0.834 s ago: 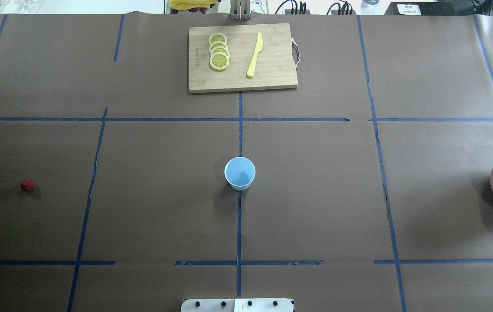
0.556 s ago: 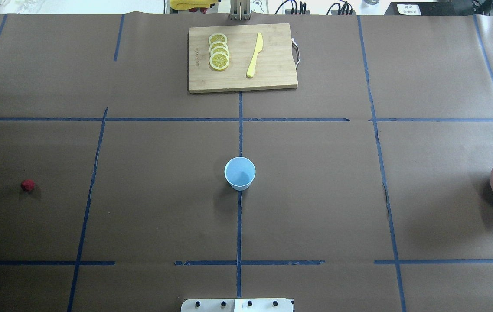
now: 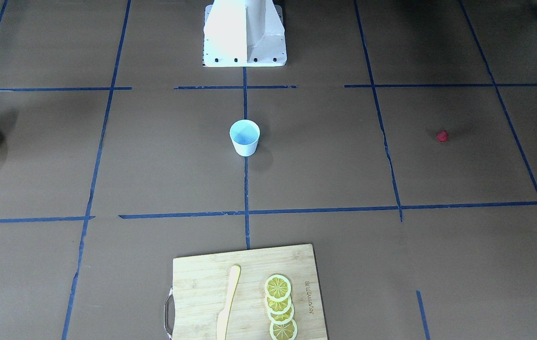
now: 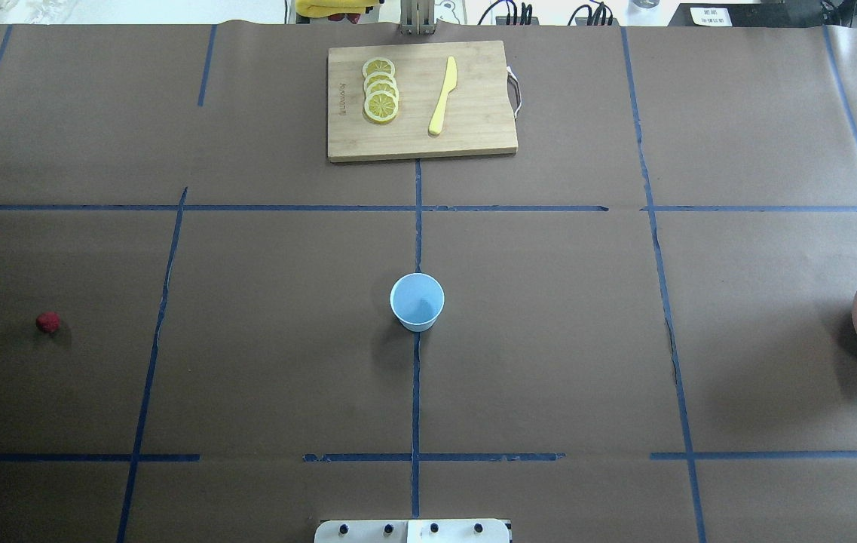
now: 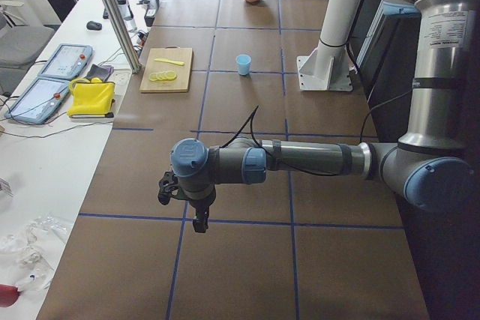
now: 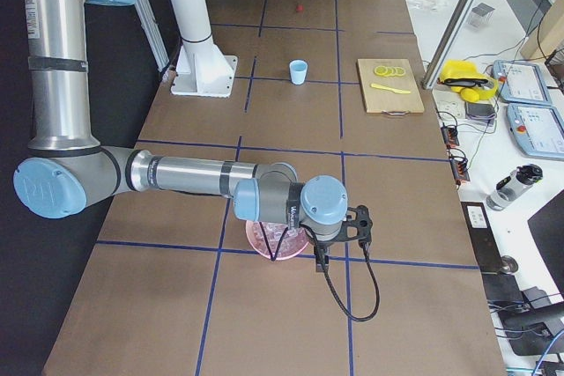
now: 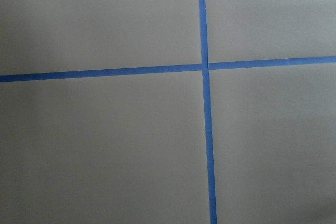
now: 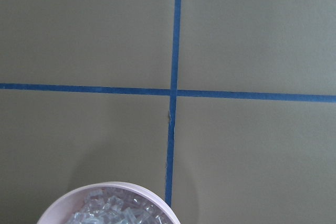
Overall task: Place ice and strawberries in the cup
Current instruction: 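Grasp an ice cube from the pink bowl with the right gripper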
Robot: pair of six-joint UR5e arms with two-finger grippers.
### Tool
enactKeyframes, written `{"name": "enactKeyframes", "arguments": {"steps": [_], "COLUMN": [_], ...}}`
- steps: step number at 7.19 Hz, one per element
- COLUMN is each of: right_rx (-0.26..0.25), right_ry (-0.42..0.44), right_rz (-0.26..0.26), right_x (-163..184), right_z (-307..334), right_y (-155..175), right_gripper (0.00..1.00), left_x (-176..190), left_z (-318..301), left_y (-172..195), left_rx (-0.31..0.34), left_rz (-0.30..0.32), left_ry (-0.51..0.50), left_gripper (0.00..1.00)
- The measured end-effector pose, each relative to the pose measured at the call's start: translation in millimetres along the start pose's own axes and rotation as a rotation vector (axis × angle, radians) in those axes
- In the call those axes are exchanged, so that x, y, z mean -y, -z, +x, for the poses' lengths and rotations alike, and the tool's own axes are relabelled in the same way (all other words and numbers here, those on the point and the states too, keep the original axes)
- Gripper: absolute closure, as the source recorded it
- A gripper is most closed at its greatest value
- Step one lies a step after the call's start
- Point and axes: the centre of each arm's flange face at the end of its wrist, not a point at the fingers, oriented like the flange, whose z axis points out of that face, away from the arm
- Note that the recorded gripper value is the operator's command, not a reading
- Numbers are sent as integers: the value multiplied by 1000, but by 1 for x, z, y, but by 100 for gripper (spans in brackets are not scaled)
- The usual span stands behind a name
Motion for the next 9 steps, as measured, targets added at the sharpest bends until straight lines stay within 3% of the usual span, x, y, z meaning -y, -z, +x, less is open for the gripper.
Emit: {"name": "enactKeyframes", "arguments": {"steps": [3, 5, 7, 8, 9], "right_rx": [6, 2, -135, -164, -153], "right_ry": [43, 119, 261, 294, 301], "right_rz": [29, 39, 12, -6, -24], "right_x": [-8, -18, -15, -19, -31], "right_z": [-24, -63, -120, -135, -135], "right_y": [13, 17, 6, -2, -10], "right_gripper": [1, 1, 1, 1, 5], "left_x": [1, -1, -2, -3, -4], "left_z": [2, 2, 2, 1, -1], "left_y": [2, 3, 2, 1, 0], "left_rx": [1, 1, 1, 1, 1], "left_rz": [4, 6, 5, 3, 1], "left_ry": [-6, -6, -5, -3, -1], "left_gripper": [0, 0, 0, 0, 0]}}
